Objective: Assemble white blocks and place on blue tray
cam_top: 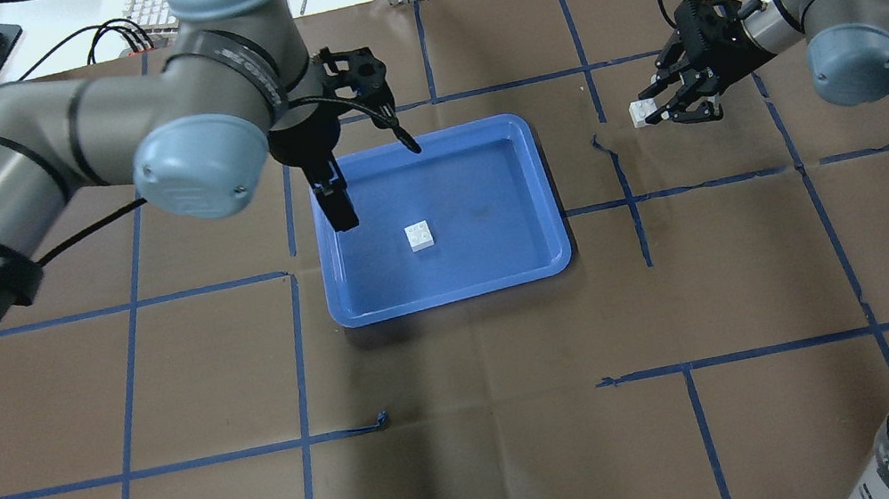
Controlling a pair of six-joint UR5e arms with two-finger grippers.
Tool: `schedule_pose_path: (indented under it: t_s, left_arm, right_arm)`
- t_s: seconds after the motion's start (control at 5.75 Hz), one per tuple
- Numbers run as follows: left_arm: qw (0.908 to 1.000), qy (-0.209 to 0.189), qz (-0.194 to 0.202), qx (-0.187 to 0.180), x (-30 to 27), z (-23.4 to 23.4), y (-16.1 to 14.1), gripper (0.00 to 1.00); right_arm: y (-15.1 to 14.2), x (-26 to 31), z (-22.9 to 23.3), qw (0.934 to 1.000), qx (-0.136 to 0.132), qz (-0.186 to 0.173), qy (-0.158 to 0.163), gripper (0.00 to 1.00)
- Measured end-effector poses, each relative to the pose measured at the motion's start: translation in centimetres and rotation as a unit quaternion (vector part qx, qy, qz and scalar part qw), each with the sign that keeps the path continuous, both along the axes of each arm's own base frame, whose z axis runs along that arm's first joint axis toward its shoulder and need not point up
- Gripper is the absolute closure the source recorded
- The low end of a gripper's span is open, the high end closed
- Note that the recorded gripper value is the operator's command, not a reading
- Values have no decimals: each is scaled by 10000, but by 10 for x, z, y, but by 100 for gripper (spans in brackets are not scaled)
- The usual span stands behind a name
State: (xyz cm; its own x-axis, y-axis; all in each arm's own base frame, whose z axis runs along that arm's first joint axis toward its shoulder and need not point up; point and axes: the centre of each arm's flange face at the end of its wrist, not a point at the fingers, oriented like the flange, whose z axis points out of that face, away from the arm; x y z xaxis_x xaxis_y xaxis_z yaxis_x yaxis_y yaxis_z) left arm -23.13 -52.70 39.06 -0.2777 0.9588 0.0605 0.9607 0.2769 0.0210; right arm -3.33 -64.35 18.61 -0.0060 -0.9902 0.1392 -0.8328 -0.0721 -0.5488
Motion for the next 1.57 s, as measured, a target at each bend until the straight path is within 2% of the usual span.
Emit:
schedule_pose_path:
  t_s: [0.17,0.35,0.52,0.7,0.87,1.22,1.39,1.57]
  left_arm:
    - [9994,-111,319,75,25,47,28,0]
    - [9942,-317,1028,-50,42,73,45,0]
    - [9753,-464,2147,-246,53,89,56,0]
    - [9387,-456,3387,-451,69,105,59,0]
    - [8964,-377,4380,-567,88,117,56,0]
    - [8309,-238,5517,-688,103,128,54,0]
    - [8118,-147,5782,-800,104,128,51,0]
    - [8047,37,5875,-859,103,127,48,0]
  right_arm:
    - [3,-10,-4,10000,75,-2,-16,75]
    - [5,-14,-7,9999,131,-19,-42,75]
    - [6,-14,-7,9999,150,-32,-51,75]
    - [6,-14,-3,9999,128,-42,-48,76]
    - [6,-8,12,9999,87,-82,-49,77]
    - [12,48,59,9999,113,-87,-55,77]
    - [18,97,78,9998,192,-42,-73,77]
    - [26,146,90,9996,280,-21,-95,77]
